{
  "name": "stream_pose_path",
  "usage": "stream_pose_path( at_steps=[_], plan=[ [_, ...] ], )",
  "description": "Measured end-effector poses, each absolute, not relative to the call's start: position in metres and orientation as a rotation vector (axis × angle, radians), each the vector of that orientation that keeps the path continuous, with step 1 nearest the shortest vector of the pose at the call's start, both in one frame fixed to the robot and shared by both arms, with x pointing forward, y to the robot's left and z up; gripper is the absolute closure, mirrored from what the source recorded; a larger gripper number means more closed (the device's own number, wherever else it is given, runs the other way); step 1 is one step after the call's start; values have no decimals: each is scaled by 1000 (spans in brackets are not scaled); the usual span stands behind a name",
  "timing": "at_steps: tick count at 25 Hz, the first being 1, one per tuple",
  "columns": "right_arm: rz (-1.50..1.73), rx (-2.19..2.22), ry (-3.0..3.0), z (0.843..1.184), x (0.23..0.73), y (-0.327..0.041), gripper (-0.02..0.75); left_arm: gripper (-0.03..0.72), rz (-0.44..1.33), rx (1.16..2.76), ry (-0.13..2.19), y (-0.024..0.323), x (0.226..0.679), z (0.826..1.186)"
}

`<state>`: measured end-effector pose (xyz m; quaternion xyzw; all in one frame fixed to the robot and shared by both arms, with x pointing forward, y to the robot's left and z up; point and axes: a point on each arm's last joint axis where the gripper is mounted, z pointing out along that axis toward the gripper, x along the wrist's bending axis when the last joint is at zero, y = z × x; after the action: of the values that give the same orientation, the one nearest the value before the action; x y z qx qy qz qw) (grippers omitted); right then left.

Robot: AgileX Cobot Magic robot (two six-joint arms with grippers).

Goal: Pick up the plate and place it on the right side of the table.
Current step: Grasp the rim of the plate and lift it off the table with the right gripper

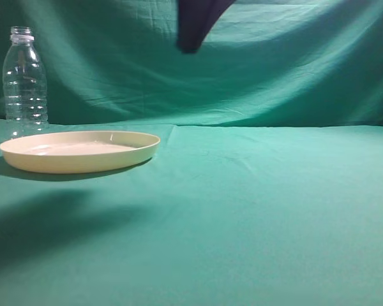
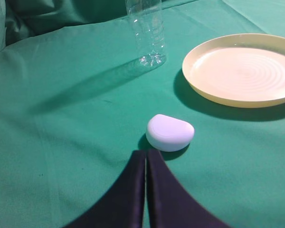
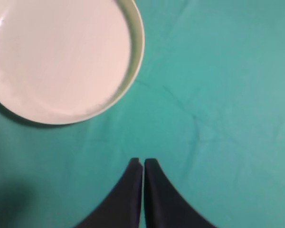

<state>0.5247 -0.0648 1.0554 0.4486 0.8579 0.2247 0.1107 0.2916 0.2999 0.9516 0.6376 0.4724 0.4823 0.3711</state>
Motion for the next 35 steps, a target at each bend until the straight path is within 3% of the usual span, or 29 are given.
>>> stream_pose_path(
  at_steps=[3, 4, 5, 11, 15, 16, 29, 33, 35],
  plan=[
    [643, 1262, 2560, 1040, 542, -38, 738, 688, 1237, 1635, 1211, 300, 292, 952],
    [647, 1248, 2565, 1037, 548, -30, 669, 688, 1237, 1635, 1211, 300, 292, 952],
    [638, 1252, 2571, 1030, 554, -24, 669, 688, 1237, 1635, 1211, 300, 292, 952],
    [618, 1251, 2581, 1000, 584, 2, 307, 688, 1237, 1635, 1211, 300, 292, 952],
    [580, 1257, 2598, 978, 593, 10, 292, 688, 1237, 1635, 1211, 300, 292, 952],
    [567, 1257, 2604, 972, 595, 11, 250, 688, 1237, 1635, 1211, 300, 292, 952],
    [545, 1264, 2580, 933, 606, 18, 266, 688, 1237, 1635, 1211, 300, 292, 952],
    [546, 1271, 2560, 932, 608, 18, 577, 688, 1237, 1635, 1211, 300, 292, 952],
    [568, 1312, 2524, 933, 610, 18, 668, 688, 1237, 1635, 1211, 300, 292, 952]
  ],
)
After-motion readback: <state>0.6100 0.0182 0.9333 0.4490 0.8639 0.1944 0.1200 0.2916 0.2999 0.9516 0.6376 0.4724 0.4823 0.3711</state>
